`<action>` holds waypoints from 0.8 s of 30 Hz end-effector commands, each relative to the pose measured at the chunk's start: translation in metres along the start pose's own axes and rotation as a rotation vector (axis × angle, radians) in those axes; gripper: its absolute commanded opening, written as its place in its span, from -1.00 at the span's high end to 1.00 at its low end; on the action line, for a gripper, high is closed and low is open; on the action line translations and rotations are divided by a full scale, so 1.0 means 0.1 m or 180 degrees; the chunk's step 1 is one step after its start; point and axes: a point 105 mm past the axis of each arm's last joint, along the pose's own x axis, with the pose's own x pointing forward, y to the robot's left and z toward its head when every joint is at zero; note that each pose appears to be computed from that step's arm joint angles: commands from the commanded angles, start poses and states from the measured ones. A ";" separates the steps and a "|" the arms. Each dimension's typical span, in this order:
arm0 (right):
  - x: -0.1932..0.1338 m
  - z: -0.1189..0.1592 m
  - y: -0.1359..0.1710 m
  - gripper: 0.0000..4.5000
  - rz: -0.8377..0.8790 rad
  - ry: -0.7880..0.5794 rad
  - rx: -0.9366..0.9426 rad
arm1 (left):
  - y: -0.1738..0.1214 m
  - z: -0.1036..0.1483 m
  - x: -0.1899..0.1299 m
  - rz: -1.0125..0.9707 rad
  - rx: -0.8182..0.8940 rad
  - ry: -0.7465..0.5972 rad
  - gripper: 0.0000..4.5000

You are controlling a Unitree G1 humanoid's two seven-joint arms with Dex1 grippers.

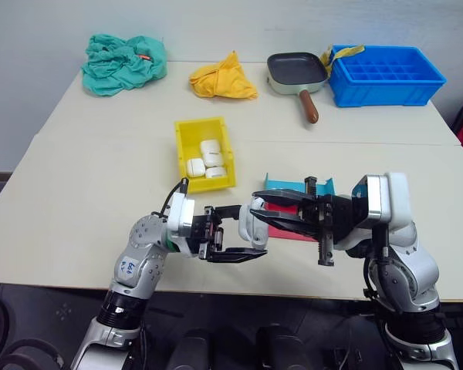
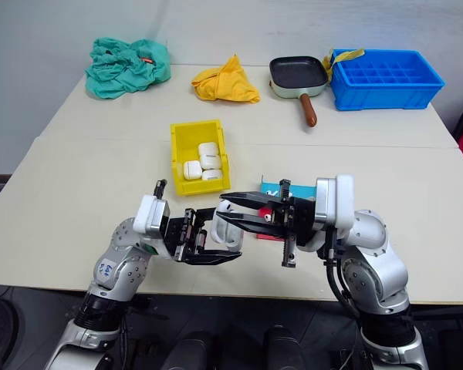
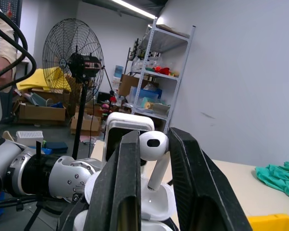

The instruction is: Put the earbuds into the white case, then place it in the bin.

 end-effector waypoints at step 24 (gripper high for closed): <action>-0.28 -0.26 0.04 0.81 -0.0031 0.0305 -0.0052 | -0.01 0.16 0.11 -0.0063 0.0242 -0.0107 -0.22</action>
